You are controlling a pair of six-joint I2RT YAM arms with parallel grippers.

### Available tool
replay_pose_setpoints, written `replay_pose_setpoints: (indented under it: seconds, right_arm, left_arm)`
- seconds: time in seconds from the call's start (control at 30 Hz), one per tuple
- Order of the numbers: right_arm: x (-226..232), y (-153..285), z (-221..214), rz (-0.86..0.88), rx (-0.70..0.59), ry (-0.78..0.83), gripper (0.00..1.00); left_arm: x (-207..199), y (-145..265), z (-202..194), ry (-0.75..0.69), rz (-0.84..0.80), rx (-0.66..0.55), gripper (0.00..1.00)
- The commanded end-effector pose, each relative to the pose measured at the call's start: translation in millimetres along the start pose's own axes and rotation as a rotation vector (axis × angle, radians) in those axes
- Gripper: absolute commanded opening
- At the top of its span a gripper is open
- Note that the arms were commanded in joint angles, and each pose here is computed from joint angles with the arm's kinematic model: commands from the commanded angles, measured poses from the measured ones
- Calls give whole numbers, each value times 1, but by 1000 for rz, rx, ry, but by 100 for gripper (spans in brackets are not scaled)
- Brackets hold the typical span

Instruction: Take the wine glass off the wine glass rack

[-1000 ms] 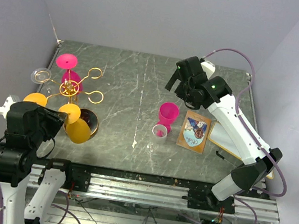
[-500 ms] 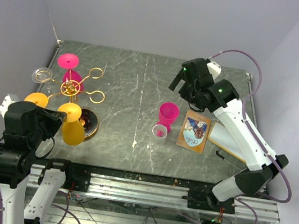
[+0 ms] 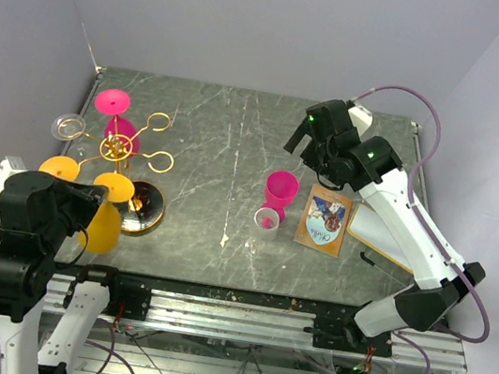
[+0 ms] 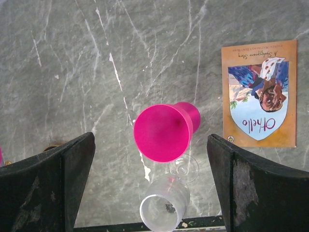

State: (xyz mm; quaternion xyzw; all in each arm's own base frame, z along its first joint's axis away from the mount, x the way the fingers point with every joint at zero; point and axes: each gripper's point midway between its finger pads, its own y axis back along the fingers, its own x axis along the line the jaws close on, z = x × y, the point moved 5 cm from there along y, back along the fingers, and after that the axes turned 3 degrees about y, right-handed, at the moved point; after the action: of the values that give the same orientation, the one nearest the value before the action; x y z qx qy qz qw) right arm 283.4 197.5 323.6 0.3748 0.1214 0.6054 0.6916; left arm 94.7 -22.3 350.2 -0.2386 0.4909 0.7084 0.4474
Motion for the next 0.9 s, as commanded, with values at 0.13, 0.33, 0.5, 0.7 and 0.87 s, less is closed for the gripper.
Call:
replay_pose_setpoints:
  seconds: [0.13, 0.33, 0.5, 0.7, 0.87]
  right_arm:
    - [-3, 5, 9, 4, -44, -34, 100]
    - [-5, 8, 12, 5, -57, -37, 100]
    - [-6, 10, 13, 6, -61, -31, 100]
    - [-9, 17, 18, 7, -75, -35, 100]
    - [-13, 20, 17, 9, -82, -45, 99]
  left_arm:
    - [-5, 3, 2, 25, -23, -6, 7]
    - [-16, -1, 4, 75, -74, -16, 7]
    - [-25, -3, 8, 123, -140, -50, 7]
    - [-33, -10, 11, 209, -196, -71, 7]
    - [-34, -10, 15, 263, -201, -98, 7]
